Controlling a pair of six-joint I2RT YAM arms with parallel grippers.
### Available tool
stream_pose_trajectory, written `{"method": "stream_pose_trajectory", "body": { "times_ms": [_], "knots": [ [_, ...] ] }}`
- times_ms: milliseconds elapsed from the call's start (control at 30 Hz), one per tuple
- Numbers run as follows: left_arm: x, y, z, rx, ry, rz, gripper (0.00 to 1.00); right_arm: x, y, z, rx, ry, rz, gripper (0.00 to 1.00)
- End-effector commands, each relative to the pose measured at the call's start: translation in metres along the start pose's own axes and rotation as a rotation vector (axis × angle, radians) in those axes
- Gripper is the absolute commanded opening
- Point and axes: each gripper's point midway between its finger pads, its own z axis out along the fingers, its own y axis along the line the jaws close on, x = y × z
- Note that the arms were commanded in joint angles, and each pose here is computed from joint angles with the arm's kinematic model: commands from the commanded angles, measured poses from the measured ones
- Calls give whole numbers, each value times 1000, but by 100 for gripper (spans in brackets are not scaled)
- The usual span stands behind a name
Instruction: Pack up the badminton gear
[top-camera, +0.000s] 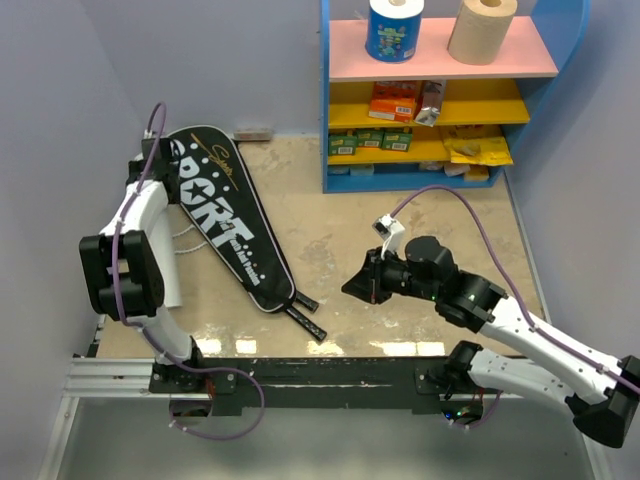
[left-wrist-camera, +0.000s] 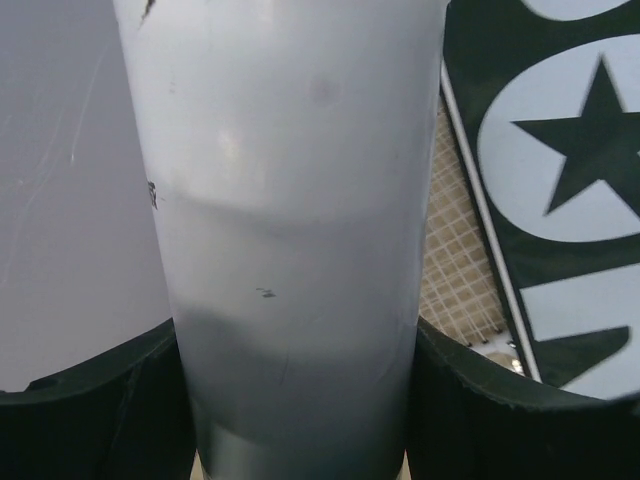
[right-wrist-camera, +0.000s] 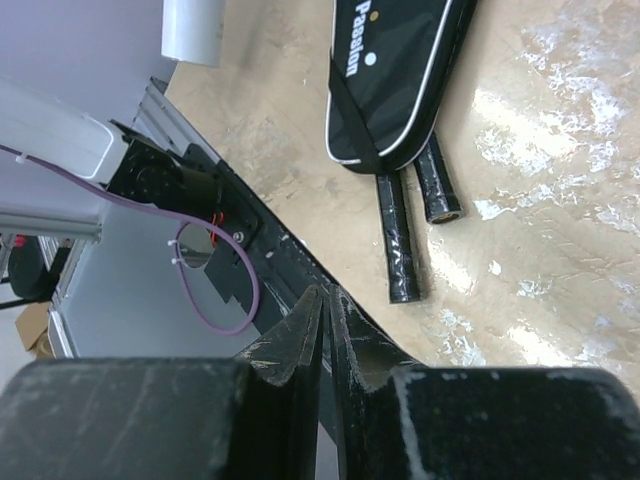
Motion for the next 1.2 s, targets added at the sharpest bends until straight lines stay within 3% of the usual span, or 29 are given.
{"method": "stream_pose_trajectory", "body": {
  "times_ms": [0, 67, 167, 200, 267, 333, 367, 400, 700, 833, 1033, 1167],
  "knots": [
    [-3, 43, 18, -113, -23, -48, 0, -2, 4, 14, -45, -16, 3, 12],
    [6, 58, 28, -112, -10, -91, 0, 2, -1, 25, -28, 6, 6, 13],
    [18, 75, 38, -101, 5, -169, 18, 3, -3, 35, -22, 27, -1, 20],
    [22, 76, 42, -84, 12, -191, 34, 1, -3, 37, -23, 25, -6, 24],
    [26, 83, 47, -84, 21, -224, 46, 0, -2, 40, -24, 24, -6, 30],
    [27, 82, 49, -69, 22, -238, 71, 0, -3, 44, -24, 30, -7, 32],
    [23, 82, 49, -61, 9, -245, 91, 1, -3, 46, -25, 34, -7, 33],
    [19, 75, 49, -24, 0, -260, 100, 2, -5, 48, -21, 39, -4, 33],
    [-48, 54, 1, 186, -186, -383, 100, 4, -5, 48, -24, 48, -6, 34],
    [-87, 1, -57, 278, -329, -285, 100, 2, -8, 44, 2, 36, -14, 35],
    [-84, -62, -127, 530, -369, -232, 100, -1, -15, 37, 51, 21, -13, 41],
    [-59, -98, -158, 711, -345, -233, 100, -5, -17, 33, 76, 2, -7, 45]
  ]
}}
